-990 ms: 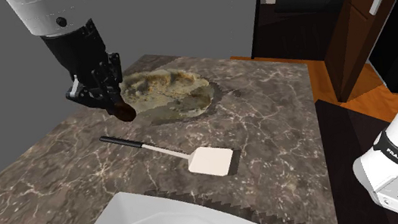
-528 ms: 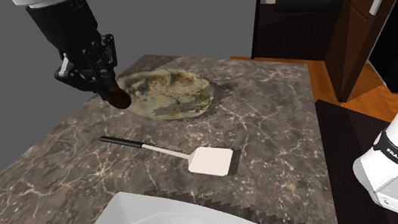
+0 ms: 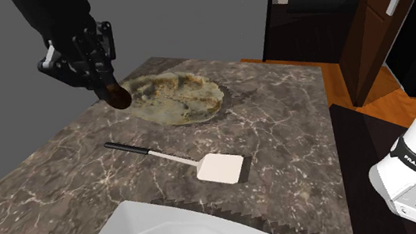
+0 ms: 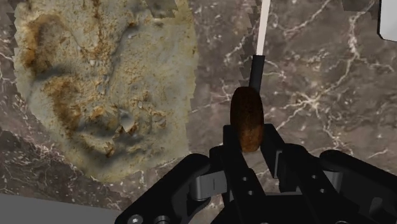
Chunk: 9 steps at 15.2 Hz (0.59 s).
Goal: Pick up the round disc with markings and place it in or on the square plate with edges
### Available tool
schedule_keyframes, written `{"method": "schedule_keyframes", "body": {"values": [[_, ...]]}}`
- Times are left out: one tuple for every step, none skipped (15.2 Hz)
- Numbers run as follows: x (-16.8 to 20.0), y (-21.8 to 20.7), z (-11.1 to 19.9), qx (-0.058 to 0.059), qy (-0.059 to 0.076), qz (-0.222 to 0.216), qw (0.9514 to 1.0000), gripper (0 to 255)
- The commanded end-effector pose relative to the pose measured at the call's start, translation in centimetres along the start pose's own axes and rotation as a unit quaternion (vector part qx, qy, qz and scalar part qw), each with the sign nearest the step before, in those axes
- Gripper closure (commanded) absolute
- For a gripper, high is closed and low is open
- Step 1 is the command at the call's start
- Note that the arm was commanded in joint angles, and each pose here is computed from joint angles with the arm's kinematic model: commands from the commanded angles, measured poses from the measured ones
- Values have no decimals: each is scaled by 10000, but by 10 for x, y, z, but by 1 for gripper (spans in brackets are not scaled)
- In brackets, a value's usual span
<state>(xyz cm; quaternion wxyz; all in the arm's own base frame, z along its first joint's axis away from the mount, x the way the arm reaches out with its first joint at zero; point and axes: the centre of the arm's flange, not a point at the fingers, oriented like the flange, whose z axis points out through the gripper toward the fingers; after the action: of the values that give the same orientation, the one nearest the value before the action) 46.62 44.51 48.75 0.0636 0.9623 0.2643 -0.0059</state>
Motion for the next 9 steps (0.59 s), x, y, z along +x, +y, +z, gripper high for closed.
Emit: {"method": "schedule_keyframes", "body": {"values": [[-15, -21, -4, 0, 0, 2, 10000, 255], [-22, -32, -6, 0, 0, 2, 10000, 255], [-29, -43, -8, 0, 0, 2, 10000, 255], [-36, -54, -10, 0, 0, 2, 10000, 255], [-43, -65, -12, 0, 0, 2, 10000, 255], [-50, -76, -14, 0, 0, 2, 10000, 255], [-57, -87, -16, 0, 0, 2, 10000, 255], [-64, -98, -18, 0, 0, 2, 10000, 255], [-71, -109, -20, 0, 0, 2, 10000, 255]]}}
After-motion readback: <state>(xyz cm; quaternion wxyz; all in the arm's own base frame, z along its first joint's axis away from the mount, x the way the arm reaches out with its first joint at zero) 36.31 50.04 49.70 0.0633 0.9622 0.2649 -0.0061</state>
